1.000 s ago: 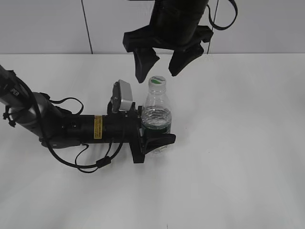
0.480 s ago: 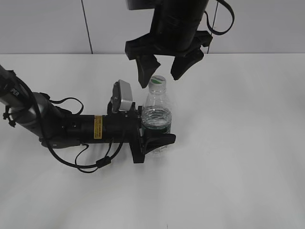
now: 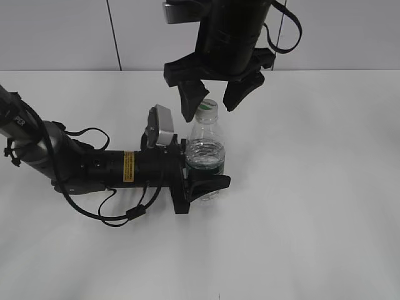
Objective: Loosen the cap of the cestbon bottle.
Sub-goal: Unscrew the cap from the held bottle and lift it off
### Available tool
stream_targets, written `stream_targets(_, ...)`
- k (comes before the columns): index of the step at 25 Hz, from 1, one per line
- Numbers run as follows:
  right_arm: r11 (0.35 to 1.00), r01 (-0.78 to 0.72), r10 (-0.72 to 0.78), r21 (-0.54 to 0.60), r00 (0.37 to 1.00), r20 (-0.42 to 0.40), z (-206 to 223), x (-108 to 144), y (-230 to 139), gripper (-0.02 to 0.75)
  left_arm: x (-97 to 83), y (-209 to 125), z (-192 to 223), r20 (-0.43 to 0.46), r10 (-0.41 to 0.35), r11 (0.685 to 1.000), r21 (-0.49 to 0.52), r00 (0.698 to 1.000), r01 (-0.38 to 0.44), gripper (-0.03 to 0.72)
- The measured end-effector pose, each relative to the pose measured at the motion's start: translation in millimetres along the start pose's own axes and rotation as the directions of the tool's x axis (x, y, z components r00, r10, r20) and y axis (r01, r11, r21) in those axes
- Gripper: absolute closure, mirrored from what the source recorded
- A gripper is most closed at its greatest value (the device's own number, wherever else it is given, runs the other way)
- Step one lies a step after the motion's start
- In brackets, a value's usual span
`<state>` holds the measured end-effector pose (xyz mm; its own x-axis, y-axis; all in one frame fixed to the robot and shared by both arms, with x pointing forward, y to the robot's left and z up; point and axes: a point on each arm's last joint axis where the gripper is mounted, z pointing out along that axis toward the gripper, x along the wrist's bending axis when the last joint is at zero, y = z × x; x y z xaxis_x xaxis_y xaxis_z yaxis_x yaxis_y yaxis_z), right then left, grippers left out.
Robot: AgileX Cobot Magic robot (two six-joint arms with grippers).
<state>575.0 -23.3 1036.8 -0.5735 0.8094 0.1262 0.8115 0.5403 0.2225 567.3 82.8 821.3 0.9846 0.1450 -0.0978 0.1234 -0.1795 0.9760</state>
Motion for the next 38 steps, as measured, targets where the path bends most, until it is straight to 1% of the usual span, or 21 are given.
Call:
stream_targets(3, 1.000, 0.000, 0.000, 0.000, 1.000, 0.000, 0.0, 0.0, 0.0, 0.162, 0.1, 0.0, 0.0, -0.001, 0.000, 1.000, 0.000, 1.000, 0.000, 0.278)
stream_targets(5, 1.000, 0.000, 0.000, 0.000, 1.000, 0.000, 0.0, 0.0, 0.0, 0.204, 0.1, 0.0, 0.0, -0.001, 0.000, 1.000, 0.000, 1.000, 0.000, 0.278)
stream_targets(7, 1.000, 0.001, -0.001, 0.000, 1.000, 0.002, 0.0, -0.2, 0.0, 0.278, 0.1, 0.0, 0.0, -0.001, 0.000, 1.000, 0.000, 1.000, 0.000, 0.278)
stream_targets(10, 1.000, 0.006, -0.006, 0.000, 1.000, -0.004, 0.0, 0.8, 0.0, 0.438, 0.2, 0.0, 0.0, -0.002, -0.001, 1.000, 0.000, 1.000, 0.001, 0.279)
stream_targets(15, 0.997, 0.079, -0.079, 0.000, 0.997, -0.004, 0.1, 1.2, -0.1, 0.441, 0.2, 0.0, 0.0, -0.002, -0.003, 1.000, 0.000, 1.000, 0.003, 0.279)
stream_targets(18, 0.984, 0.177, -0.177, -0.001, 0.984, -0.010, 0.1, 1.8, -0.1, 0.441, 0.1, 0.0, 0.0, -0.001, -0.003, 1.000, 0.000, 1.000, 0.003, 0.279)
stream_targets(21, 0.950, 0.312, -0.312, -0.005, 0.950, -0.016, 0.1, 2.5, -0.1, 0.441, 0.0, 0.0, 0.0, 0.000, -0.001, 1.000, 0.000, 1.000, 0.001, 0.279)
stream_targets(25, 0.865, 0.502, -0.502, -0.013, 0.865, -0.025, 0.0, 3.5, -0.2, 0.441, -0.2, -0.1, 0.0, 0.002, 0.004, 1.000, 0.001, 1.000, -0.004, 0.279)
stream_targets(27, 0.808, 0.590, -0.590, -0.018, 0.807, -0.027, 0.0, 3.9, -0.2, 0.441, -0.2, -0.1, 0.0, 0.002, 0.005, 1.000, 0.001, 1.000, -0.005, 0.279)
stream_targets(32, 0.673, 0.740, -0.740, -0.025, 0.672, -0.025, 0.0, 4.1, -0.2, 0.441, -0.2, -0.1, 0.0, 0.003, 0.006, 1.000, 0.001, 1.000, -0.006, 0.279)
stream_targets(37, 0.464, 0.886, -0.886, -0.031, 0.463, -0.018, 0.0, 4.2, -0.2, 0.441, -0.3, -0.1, 0.0, 0.003, 0.008, 1.000, 0.001, 1.000, -0.008, 0.279)
stream_targets(38, 0.433, 0.901, -0.902, -0.032, 0.432, -0.017, 0.0, 4.2, -0.2, 0.441, -0.3, -0.1, 0.0, 0.003, 0.008, 1.000, 0.001, 1.000, -0.008, 0.279)
